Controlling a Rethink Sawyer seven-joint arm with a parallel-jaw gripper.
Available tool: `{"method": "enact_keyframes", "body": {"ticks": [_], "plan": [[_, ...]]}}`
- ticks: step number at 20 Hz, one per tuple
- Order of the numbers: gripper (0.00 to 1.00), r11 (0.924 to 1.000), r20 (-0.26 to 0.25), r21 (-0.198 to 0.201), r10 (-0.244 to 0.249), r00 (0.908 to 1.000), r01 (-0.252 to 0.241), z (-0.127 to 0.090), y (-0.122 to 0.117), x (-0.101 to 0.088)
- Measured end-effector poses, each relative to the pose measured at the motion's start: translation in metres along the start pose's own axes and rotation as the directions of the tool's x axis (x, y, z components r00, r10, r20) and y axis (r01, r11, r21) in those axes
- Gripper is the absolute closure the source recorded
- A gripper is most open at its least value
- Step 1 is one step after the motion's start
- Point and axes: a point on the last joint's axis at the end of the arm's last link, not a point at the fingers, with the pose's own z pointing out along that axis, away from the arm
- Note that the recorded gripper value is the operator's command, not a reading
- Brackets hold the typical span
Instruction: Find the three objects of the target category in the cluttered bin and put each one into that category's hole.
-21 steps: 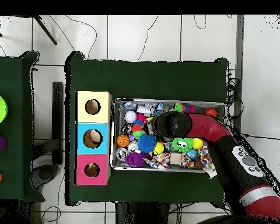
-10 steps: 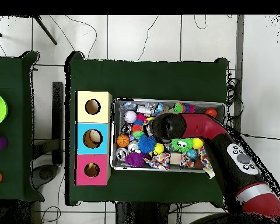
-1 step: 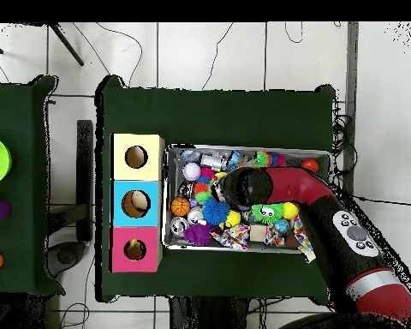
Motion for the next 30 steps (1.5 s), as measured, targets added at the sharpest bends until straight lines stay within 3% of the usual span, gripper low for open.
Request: {"method": "enact_keyframes", "body": {"ticks": [5, 13, 22, 30], "plan": [[0.00, 0.9998, -0.016, 0.013, -0.015, 0.9998, 0.016, -0.008, 0.005, -0.004], [0.00, 0.9988, -0.107, 0.016, -0.045, 0.9933, 0.047, -0.040, 0.029, -0.021], [0.00, 0.9964, -0.091, 0.060, -0.055, 0.9943, 0.060, -0.053, 0.025, -0.039], [0.00, 0.9873, -0.076, 0.136, -0.072, 0.9945, 0.082, -0.059, 0.004, -0.049]]}}
